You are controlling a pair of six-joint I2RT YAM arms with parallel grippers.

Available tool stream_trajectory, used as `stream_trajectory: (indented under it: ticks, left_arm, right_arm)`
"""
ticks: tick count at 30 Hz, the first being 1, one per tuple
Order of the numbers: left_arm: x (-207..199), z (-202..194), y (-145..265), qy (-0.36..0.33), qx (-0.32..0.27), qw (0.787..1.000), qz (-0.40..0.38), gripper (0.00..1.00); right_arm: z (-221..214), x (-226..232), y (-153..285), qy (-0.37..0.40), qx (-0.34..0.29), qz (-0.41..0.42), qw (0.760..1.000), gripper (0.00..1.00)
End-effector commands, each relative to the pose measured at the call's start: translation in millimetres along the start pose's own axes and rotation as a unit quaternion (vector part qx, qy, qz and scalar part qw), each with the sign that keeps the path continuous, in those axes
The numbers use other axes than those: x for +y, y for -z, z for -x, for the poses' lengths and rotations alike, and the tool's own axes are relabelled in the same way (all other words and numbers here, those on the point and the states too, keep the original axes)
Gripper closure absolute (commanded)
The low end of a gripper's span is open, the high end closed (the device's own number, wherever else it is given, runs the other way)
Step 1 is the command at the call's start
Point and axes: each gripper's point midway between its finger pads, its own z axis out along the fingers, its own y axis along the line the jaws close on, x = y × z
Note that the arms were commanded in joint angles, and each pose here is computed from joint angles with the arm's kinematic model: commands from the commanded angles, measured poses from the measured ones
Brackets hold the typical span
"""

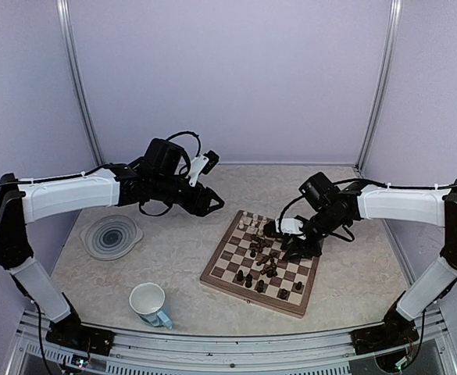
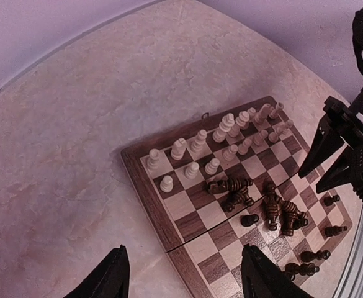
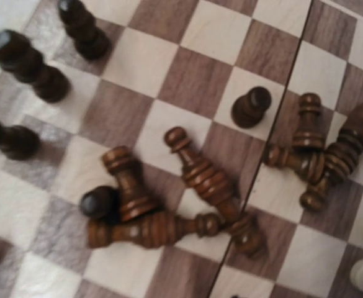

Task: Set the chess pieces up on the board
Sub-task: Pick up the chess pile from the chessboard.

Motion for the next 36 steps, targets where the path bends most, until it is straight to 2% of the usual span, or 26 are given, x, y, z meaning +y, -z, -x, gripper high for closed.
stream_trajectory:
  ticks: [1,15,21,24,28,36]
  left_arm:
    - [-17,-11,-13,-0.008,0.036,0.998,-0.047,0.39]
    - [-26,-23,-22,-0.003,0.053,0.996,-0.077,0.39]
    - [-29,-24,-23,-0.001,0.055,0.995,-0.089,0.38]
    - [-28,-24,-24,-0.001,0.055,0.995,-0.087,0.38]
    - [-27,-24,-24,0.0,0.055,0.995,-0.087,0.38]
    - [-29,-24,-24,0.005,0.055,0.994,-0.094,0.38]
  right_arm:
    - [3,-11,-18,0.037,0.006,-0.008,0.999,0.66]
    - [-5,-43,-46,0.056,0.053,-0.02,0.997,0.63]
    - [-8,-29,-51,0.082,0.055,0.025,0.995,0.59]
    - [-16,-21,-58,0.083,0.068,0.057,0.993,0.66]
    - [-23,-13,-65,0.081,0.077,0.078,0.991,0.68]
    - [-31,-14,-64,0.072,0.09,0.068,0.991,0.82]
